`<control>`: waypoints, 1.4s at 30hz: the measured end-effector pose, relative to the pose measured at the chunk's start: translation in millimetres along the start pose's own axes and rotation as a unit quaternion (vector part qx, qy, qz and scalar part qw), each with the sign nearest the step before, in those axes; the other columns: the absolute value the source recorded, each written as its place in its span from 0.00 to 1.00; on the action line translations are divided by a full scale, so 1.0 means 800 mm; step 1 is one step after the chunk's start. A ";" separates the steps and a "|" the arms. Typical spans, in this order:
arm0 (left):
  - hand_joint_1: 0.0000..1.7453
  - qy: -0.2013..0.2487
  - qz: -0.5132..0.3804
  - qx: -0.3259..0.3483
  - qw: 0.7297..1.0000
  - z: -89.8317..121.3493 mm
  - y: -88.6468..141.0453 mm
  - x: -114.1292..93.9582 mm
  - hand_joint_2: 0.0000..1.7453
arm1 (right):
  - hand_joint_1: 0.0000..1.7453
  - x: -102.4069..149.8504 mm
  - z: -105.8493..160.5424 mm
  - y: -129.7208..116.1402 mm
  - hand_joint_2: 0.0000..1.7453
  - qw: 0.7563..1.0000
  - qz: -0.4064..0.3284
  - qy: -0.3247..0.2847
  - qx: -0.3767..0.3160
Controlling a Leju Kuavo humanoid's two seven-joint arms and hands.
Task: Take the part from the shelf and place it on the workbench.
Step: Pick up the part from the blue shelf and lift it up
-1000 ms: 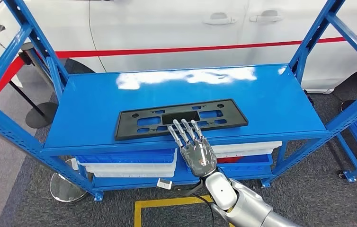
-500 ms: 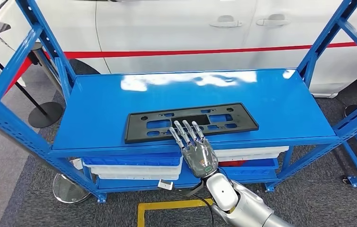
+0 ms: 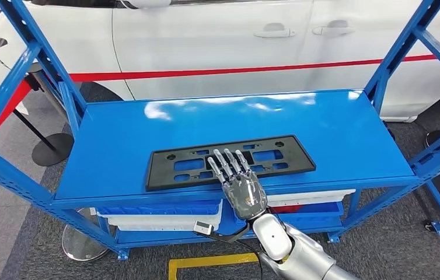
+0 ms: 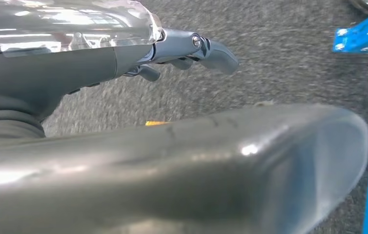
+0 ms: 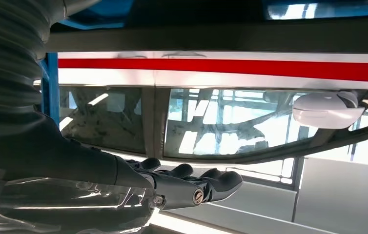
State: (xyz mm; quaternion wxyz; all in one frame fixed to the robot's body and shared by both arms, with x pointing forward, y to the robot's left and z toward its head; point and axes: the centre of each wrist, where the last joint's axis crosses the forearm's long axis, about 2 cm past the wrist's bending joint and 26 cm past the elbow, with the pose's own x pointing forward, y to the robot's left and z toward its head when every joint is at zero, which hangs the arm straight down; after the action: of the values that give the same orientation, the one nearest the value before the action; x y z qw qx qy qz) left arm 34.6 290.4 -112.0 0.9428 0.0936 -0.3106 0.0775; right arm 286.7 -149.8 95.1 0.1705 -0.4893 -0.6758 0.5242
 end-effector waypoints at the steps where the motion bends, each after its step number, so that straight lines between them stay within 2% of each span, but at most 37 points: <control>1: 0.00 0.000 0.000 0.000 1.000 0.000 0.000 0.000 0.00 | 0.00 0.000 0.000 0.000 1.00 1.000 0.000 -0.001 0.000; 8: 0.00 0.000 -0.001 -0.001 1.000 0.000 0.000 0.000 0.00 | 0.00 -0.001 -0.003 0.000 1.00 1.000 0.001 -0.004 0.001; 17: 0.00 0.001 -0.023 0.002 1.000 -0.001 -0.003 0.003 0.00 | 0.00 -0.009 -0.014 0.007 1.00 0.998 0.022 -0.026 0.050; 18: 0.00 0.001 -0.025 0.001 1.000 -0.001 -0.003 0.003 0.00 | 0.08 -0.011 -0.019 0.008 1.00 0.998 0.027 -0.028 0.059; 19: 0.00 0.001 -0.027 -0.001 1.000 -0.002 -0.002 0.003 0.00 | 0.25 -0.016 -0.025 0.010 1.00 0.997 0.033 -0.028 0.070; 21: 0.00 -0.001 -0.031 -0.006 1.000 -0.003 -0.002 0.005 0.00 | 0.69 -0.029 -0.043 0.014 1.00 0.994 0.048 -0.025 0.099; 22: 0.00 -0.002 -0.032 -0.009 0.999 -0.003 -0.002 0.006 0.00 | 0.84 -0.035 -0.051 0.017 1.00 0.992 0.054 -0.021 0.114; 24: 0.00 -0.003 -0.033 -0.013 0.999 -0.004 -0.002 0.007 0.00 | 0.97 -0.047 -0.060 0.023 1.00 0.987 0.063 -0.012 0.148; 31: 0.00 -0.002 -0.034 -0.014 0.999 -0.004 -0.001 0.007 0.00 | 0.97 -0.072 -0.081 0.032 1.00 0.975 0.058 0.022 0.215; 42: 0.00 0.003 -0.032 -0.012 0.999 -0.003 -0.001 0.006 0.00 | 1.00 -0.080 -0.071 0.044 1.00 0.970 0.037 0.039 0.236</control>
State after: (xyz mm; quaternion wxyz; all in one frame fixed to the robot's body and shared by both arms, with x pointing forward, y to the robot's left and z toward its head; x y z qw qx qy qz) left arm 40.0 290.5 -111.4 0.9468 0.0914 -0.3055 0.0437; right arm 375.3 -173.7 104.9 0.2874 -0.4798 -0.5075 0.6555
